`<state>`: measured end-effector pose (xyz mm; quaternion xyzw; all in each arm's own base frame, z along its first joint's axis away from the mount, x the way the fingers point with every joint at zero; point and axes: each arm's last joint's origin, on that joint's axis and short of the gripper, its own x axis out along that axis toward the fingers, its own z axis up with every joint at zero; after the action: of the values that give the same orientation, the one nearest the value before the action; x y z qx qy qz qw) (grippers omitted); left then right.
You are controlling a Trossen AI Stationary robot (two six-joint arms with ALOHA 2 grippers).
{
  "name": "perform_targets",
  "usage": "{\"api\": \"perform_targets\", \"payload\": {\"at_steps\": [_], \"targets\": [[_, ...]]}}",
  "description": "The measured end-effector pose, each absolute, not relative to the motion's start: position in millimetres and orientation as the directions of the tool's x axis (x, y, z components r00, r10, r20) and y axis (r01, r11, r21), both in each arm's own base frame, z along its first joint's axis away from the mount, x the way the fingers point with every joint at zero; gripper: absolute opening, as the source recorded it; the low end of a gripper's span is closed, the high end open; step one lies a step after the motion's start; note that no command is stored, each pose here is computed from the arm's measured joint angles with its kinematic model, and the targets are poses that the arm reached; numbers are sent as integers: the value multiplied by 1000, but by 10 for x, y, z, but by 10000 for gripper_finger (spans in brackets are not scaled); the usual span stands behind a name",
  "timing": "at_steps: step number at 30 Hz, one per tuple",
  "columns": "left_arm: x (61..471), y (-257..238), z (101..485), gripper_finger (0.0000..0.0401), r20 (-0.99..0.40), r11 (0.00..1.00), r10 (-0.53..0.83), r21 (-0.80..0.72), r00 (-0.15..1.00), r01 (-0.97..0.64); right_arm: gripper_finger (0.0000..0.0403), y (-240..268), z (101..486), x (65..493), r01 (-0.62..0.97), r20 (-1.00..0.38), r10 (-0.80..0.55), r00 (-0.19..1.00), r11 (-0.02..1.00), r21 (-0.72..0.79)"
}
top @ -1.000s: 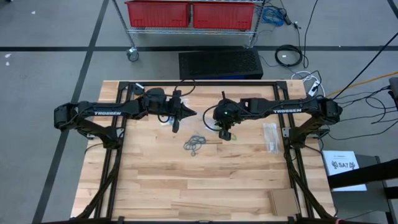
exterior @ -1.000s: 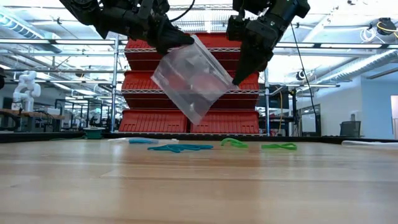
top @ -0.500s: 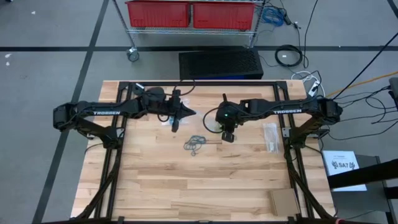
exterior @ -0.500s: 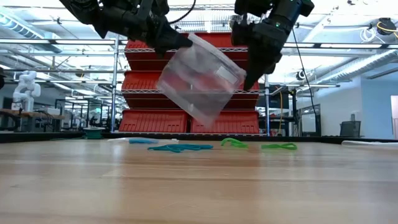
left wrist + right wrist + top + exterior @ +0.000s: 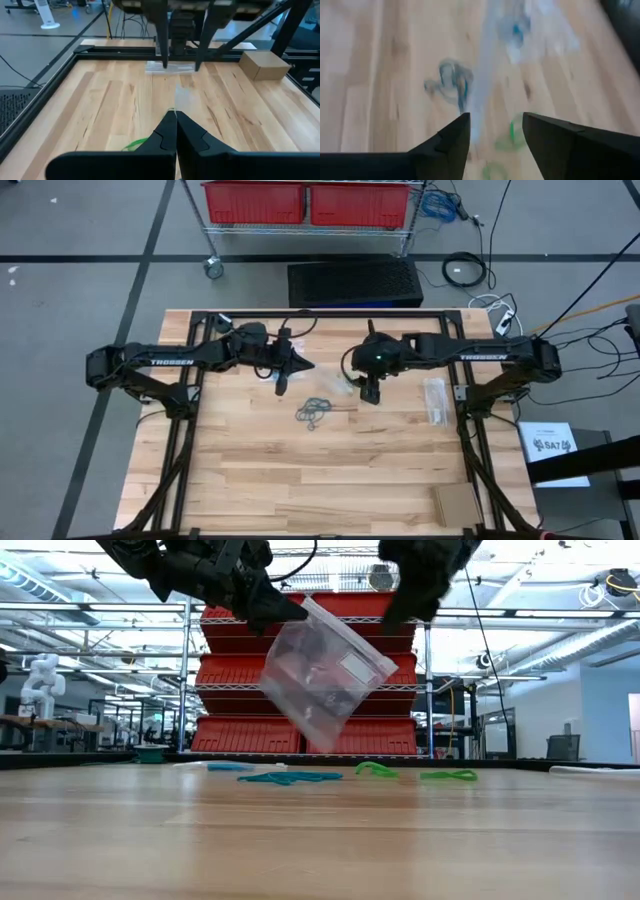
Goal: Sort rubber bands
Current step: Put the green rubber band into the transparent zip bag
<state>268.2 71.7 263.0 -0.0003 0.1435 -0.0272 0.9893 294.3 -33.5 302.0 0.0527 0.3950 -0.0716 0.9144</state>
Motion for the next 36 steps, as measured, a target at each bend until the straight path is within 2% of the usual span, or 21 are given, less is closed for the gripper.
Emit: {"api": "perform_targets", "payload": {"at_steps": [3,5,10,12,36], "targets": [[2683,718,2628,0,-285,998,-54,3,957,57,159,-314,3051,3031,158,-672,-125,730,987,-11],[2683,718,2629,0,-284,998,-54,6,957,58,134,-297,3036,3110,130,-644,-129,754,990,-46],[2684,718,2626,0,-286,998,-54,6,957,58,34,-262,2949,3236,127,-625,-204,754,978,-167],[2684,718,2624,0,-286,998,-54,6,957,58,10,-274,2940,3242,143,-622,-242,744,968,-205],[2685,712,2623,0,-286,998,-56,6,956,60,0,-342,2911,3332,122,-593,-195,781,979,-162]]}}
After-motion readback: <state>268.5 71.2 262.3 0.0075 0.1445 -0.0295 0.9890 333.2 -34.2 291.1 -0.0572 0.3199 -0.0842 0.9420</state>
